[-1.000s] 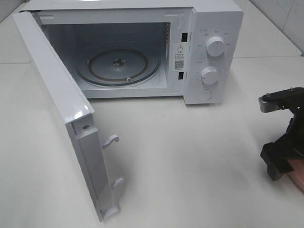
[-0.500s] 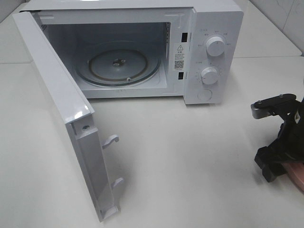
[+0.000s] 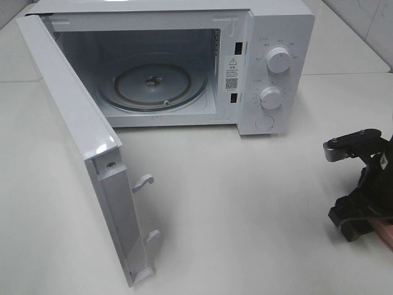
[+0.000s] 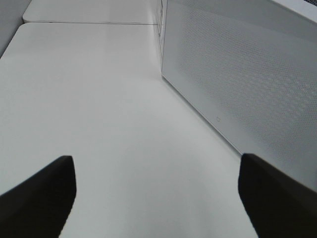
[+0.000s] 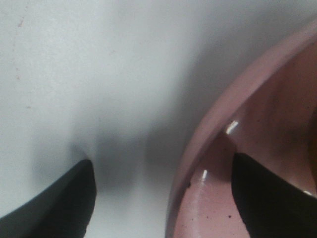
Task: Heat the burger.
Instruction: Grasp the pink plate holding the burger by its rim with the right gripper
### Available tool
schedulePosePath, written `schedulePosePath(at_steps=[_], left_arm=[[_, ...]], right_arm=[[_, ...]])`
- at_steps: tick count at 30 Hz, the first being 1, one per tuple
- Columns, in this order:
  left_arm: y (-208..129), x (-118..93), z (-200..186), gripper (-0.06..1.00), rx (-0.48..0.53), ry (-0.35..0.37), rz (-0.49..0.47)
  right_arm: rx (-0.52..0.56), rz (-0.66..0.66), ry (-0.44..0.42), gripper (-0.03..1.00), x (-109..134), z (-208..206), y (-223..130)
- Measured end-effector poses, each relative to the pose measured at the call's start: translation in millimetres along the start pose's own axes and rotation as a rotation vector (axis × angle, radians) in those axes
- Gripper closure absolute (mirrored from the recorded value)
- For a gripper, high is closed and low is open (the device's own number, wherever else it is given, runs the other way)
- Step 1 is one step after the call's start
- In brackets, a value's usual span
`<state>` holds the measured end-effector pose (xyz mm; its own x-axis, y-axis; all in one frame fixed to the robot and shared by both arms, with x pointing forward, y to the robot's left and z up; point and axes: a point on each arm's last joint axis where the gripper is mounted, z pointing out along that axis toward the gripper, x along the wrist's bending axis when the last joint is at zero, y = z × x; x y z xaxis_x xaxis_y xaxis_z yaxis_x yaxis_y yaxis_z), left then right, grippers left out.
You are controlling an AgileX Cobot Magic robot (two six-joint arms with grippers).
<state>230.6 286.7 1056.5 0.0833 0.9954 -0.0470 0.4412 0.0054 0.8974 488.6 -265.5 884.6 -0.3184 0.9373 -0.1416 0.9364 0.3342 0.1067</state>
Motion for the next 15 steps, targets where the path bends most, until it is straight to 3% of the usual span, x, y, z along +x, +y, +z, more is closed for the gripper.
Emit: schedulePosePath(at_steps=[3,5,6,7,9,10,11,13,14,15], left_arm=[[0.0,0.0,0.0,0.13,0.000,0.000,0.000],[0.0,0.0,0.0,0.13,0.000,0.000,0.000],[0.0,0.0,0.0,0.13,0.000,0.000,0.000],[0.0,0.0,0.0,0.13,0.000,0.000,0.000],[0.0,0.0,0.0,0.13,0.000,0.000,0.000],[0.0,0.0,0.0,0.13,0.000,0.000,0.000],[0.0,0.0,0.0,0.13,0.000,0.000,0.000],[0.0,0.0,0.0,0.13,0.000,0.000,0.000],[0.0,0.0,0.0,0.13,0.000,0.000,0.000],[0.0,0.0,0.0,0.13,0.000,0.000,0.000]], right_arm=[[-0.001,0.001,0.000,0.28,0.1,0.1,-0.1],[0.001,-0.007,-0.009,0.38,-0.6,0.5,-1.0],[0.001,-0.007,-0.009,0.38,-0.6,0.5,-1.0],[0.002,-0.007,-0.018,0.48,-1.4,0.7,-1.3],[0.003,-0.010,-0.023,0.52,-1.8,0.8,-1.5],[0.002,-0.011,-0.032,0.62,-2.6,0.9,-1.8],[0.002,-0.011,-0.032,0.62,-2.6,0.9,-1.8],[0.004,-0.014,-0.040,0.76,-3.3,0.9,-2.0],[0.004,-0.014,-0.040,0.76,-3.3,0.9,-2.0],[0.006,-0.019,-0.047,0.83,-4.0,0.4,-2.2]])
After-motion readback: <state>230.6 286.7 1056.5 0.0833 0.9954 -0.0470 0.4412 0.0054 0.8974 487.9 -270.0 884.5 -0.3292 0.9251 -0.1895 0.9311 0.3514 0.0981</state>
